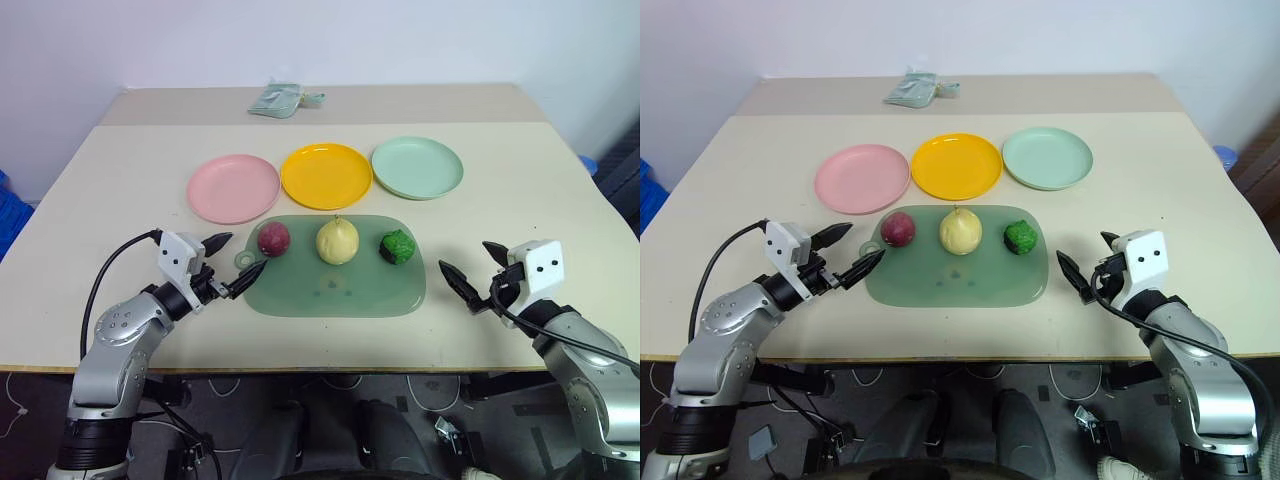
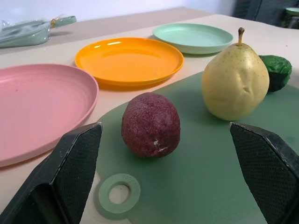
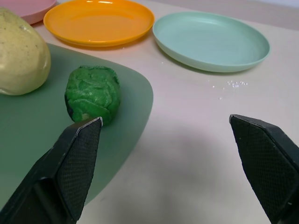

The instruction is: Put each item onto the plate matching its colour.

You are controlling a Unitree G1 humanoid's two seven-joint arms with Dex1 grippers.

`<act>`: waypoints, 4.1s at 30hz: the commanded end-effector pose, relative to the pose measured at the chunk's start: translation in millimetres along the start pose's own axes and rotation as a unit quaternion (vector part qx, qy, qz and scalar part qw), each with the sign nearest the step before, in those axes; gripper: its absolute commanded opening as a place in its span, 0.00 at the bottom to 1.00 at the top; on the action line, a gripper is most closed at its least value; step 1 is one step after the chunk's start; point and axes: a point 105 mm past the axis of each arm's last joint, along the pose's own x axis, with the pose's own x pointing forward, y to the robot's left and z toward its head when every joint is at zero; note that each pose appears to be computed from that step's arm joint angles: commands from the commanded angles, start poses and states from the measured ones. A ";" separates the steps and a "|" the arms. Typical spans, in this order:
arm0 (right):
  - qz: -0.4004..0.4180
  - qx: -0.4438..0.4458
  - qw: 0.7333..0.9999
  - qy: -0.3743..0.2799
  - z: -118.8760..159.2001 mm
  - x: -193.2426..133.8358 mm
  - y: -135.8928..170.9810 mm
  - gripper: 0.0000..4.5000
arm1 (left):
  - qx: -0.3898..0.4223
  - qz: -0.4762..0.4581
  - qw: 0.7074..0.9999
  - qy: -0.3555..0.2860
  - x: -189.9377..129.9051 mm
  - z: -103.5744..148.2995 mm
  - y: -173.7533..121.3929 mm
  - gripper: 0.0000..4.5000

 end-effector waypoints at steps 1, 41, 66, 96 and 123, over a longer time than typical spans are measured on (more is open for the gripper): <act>0.006 -0.014 0.999 -0.029 14.5 -3.1 2.1 0.99 | 0.018 -0.004 1.000 -0.024 0.1 17.5 -1.5 1.00; 0.263 -0.070 0.947 -0.170 85.0 16.7 72.1 0.99 | -0.027 0.069 0.986 0.150 81.1 -2.5 14.1 1.00; 0.221 -0.072 0.956 -0.179 87.5 33.1 62.2 1.00 | -0.040 0.350 0.932 0.084 77.1 22.1 109.2 0.62; 0.177 -0.058 0.968 -0.167 78.2 25.2 58.8 1.00 | -0.020 -0.046 0.999 -0.010 95.5 58.7 -4.7 0.98; 0.173 -0.050 0.972 -0.152 68.2 26.0 62.7 1.00 | 0.047 -0.236 0.969 0.053 99.3 47.5 -44.9 0.98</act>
